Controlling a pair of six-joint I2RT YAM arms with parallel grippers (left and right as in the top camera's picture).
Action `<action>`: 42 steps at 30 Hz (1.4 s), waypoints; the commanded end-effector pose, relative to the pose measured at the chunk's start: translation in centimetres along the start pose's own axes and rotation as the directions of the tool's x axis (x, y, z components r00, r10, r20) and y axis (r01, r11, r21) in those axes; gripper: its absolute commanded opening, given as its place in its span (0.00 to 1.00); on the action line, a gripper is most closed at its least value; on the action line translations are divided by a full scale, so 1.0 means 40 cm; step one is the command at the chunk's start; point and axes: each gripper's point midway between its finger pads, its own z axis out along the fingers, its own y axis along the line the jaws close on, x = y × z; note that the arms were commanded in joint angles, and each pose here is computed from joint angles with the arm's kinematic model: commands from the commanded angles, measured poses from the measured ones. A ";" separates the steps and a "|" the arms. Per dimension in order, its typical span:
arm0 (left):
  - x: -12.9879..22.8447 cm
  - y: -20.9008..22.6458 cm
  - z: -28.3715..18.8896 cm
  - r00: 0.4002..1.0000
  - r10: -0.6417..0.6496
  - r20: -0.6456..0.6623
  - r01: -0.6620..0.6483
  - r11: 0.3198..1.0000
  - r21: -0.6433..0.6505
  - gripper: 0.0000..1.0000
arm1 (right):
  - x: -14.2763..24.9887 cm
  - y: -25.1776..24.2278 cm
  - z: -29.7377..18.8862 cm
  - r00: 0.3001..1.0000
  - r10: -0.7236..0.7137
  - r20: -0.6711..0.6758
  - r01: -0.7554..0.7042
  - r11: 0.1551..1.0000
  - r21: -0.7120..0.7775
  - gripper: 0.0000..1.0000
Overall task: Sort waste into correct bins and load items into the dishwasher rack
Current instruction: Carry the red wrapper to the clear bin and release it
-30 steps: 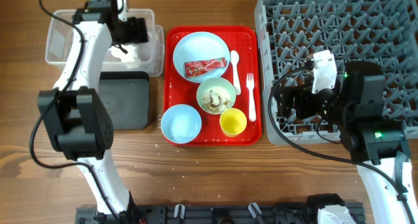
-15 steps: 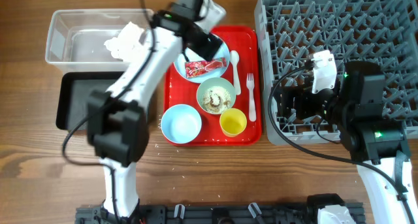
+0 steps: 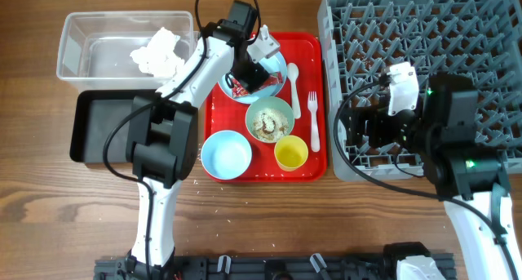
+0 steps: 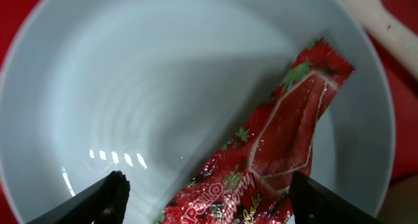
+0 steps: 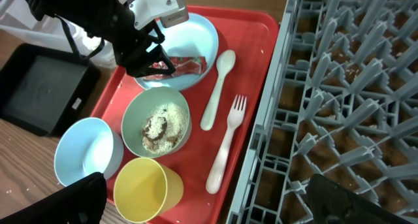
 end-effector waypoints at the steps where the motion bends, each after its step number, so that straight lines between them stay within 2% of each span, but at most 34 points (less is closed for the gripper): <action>1: 0.029 -0.017 0.054 0.999 0.017 -0.042 -0.015 0.999 0.046 0.78 | -0.003 -0.003 0.016 1.000 0.017 -0.020 -0.017 1.000 -0.004 1.00; 3: 0.030 -0.016 0.061 0.999 0.017 -0.043 -0.015 0.999 0.046 0.78 | 0.002 -0.007 0.026 0.999 0.024 -0.035 -0.024 1.000 -0.004 1.00; 6: 0.030 -0.013 0.075 0.999 0.015 -0.040 -0.014 0.999 0.043 0.66 | 0.008 -0.012 0.039 0.998 0.031 -0.053 -0.031 1.000 -0.004 1.00; 7: 0.030 -0.011 0.080 0.999 0.014 -0.039 -0.013 0.999 0.042 0.56 | 0.009 -0.013 0.040 0.998 0.031 -0.054 -0.031 1.000 -0.004 1.00; 9: 0.037 -0.013 0.095 0.999 0.013 -0.049 -0.011 0.999 0.048 0.42 | 0.008 -0.013 0.039 0.998 0.031 -0.053 -0.031 1.000 -0.004 1.00; 11: 0.042 -0.014 0.101 0.998 0.009 -0.056 -0.006 0.999 0.050 0.09 | 0.008 -0.013 0.039 0.998 0.030 -0.053 -0.030 1.000 -0.003 1.00; 12: 0.043 -0.011 0.100 0.998 -0.009 -0.059 0.012 0.999 0.042 0.04 | 0.009 -0.013 0.039 0.998 0.031 -0.054 -0.031 1.000 -0.004 1.00; 15: 0.027 0.038 0.063 0.991 -0.125 -0.048 0.122 0.990 -0.066 0.04 | 0.008 -0.013 0.039 0.998 0.031 -0.053 -0.031 1.000 -0.004 1.00; 16: 0.014 0.072 0.027 0.983 -0.182 -0.029 0.177 0.974 -0.139 0.04 | 0.008 -0.013 0.039 0.998 0.031 -0.053 -0.031 1.000 -0.004 1.00; 18: -0.021 0.146 -0.081 0.953 -0.298 0.055 0.302 0.911 -0.280 0.04 | 0.008 -0.013 0.039 0.998 0.031 -0.053 -0.031 1.000 -0.004 1.00; 20: -0.047 0.189 -0.191 0.915 -0.377 0.146 0.404 0.851 -0.335 0.04 | 0.008 -0.013 0.039 0.998 0.031 -0.053 -0.031 1.000 -0.004 1.00; 23: -0.055 0.245 -0.394 0.813 -0.495 0.308 0.578 0.752 -0.317 0.04 | 0.008 -0.013 0.039 0.998 0.031 -0.053 -0.031 1.000 -0.004 1.00; 26: 0.020 0.320 -0.514 0.689 -0.609 0.392 0.721 0.627 -0.295 0.04 | 0.008 -0.012 0.040 0.998 0.030 -0.053 -0.030 1.000 -0.004 1.00; 29: 0.129 0.400 -0.511 0.588 -0.714 0.380 0.809 0.513 -0.288 0.04 | 0.006 -0.013 0.040 0.998 0.028 -0.049 -0.029 1.000 -0.003 1.00; 32: 0.203 0.436 -0.425 0.538 -0.786 0.305 0.842 0.487 -0.232 0.04 | 0.005 -0.013 0.040 0.998 0.028 -0.049 -0.028 1.000 -0.003 1.00; 34: 0.251 0.454 -0.366 0.516 -0.818 0.253 0.853 0.463 -0.240 0.04 | 0.006 -0.013 0.040 0.998 0.028 -0.050 -0.029 1.000 -0.003 1.00; 35: 0.271 0.457 -0.338 0.509 -0.830 0.227 0.855 0.456 -0.248 0.16 | 0.006 -0.013 0.040 0.998 0.029 -0.050 -0.029 1.000 -0.004 1.00; 36: 0.292 0.459 -0.309 0.501 -0.843 0.197 0.856 0.449 -0.256 0.52 | 0.007 -0.012 0.040 0.998 0.029 -0.050 -0.029 1.000 -0.004 1.00; 37: 0.295 0.456 -0.296 0.500 -0.846 0.183 0.856 0.451 -0.252 0.98 | 0.006 -0.013 0.040 0.998 0.029 -0.050 -0.029 1.000 -0.004 1.00; 42: 0.238 0.435 -0.346 0.513 -0.830 0.219 0.857 0.482 -0.179 1.00 | 0.006 -0.013 0.040 0.998 0.029 -0.050 -0.029 1.000 -0.004 1.00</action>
